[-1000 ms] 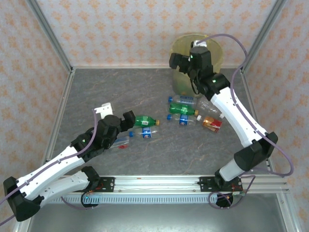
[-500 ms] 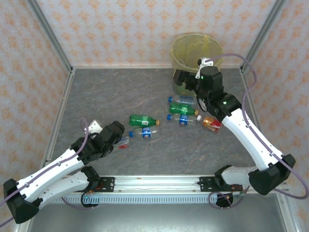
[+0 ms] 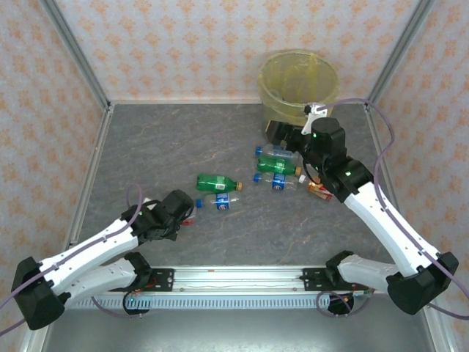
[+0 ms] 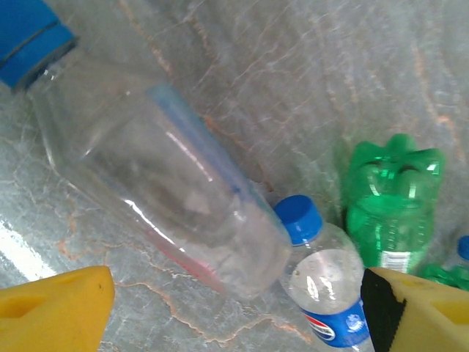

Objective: Put the plastic bottles in the bin

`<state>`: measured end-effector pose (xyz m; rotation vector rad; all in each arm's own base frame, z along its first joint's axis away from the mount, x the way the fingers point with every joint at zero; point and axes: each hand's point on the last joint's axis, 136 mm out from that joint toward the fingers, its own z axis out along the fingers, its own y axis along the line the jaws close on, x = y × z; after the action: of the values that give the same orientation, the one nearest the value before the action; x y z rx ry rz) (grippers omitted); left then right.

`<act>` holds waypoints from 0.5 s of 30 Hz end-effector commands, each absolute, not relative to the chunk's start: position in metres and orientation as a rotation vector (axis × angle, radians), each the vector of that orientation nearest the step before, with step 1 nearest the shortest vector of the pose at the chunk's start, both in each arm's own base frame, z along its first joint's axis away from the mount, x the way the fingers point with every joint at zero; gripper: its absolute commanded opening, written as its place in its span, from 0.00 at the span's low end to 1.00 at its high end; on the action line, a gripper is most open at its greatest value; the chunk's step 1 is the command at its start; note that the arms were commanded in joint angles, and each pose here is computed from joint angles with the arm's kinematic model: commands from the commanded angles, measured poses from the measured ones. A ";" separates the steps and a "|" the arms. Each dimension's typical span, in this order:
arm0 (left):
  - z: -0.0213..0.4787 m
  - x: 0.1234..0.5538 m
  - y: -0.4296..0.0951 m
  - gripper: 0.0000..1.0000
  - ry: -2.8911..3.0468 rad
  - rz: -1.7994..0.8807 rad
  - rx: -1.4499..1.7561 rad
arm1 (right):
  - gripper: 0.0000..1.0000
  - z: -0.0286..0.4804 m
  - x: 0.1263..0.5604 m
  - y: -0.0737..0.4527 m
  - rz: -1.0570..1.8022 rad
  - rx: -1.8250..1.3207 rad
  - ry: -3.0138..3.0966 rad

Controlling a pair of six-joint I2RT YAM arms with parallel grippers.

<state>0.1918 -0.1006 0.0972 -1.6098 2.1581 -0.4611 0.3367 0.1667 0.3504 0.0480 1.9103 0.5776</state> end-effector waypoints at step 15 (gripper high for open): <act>0.082 0.223 -0.117 0.88 2.114 -0.282 -1.749 | 1.00 0.360 0.311 0.151 0.574 0.033 1.834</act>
<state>0.2120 -0.1216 0.0753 -1.7228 2.1905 -0.3050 0.3150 0.1536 0.3530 0.0404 1.8648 0.5807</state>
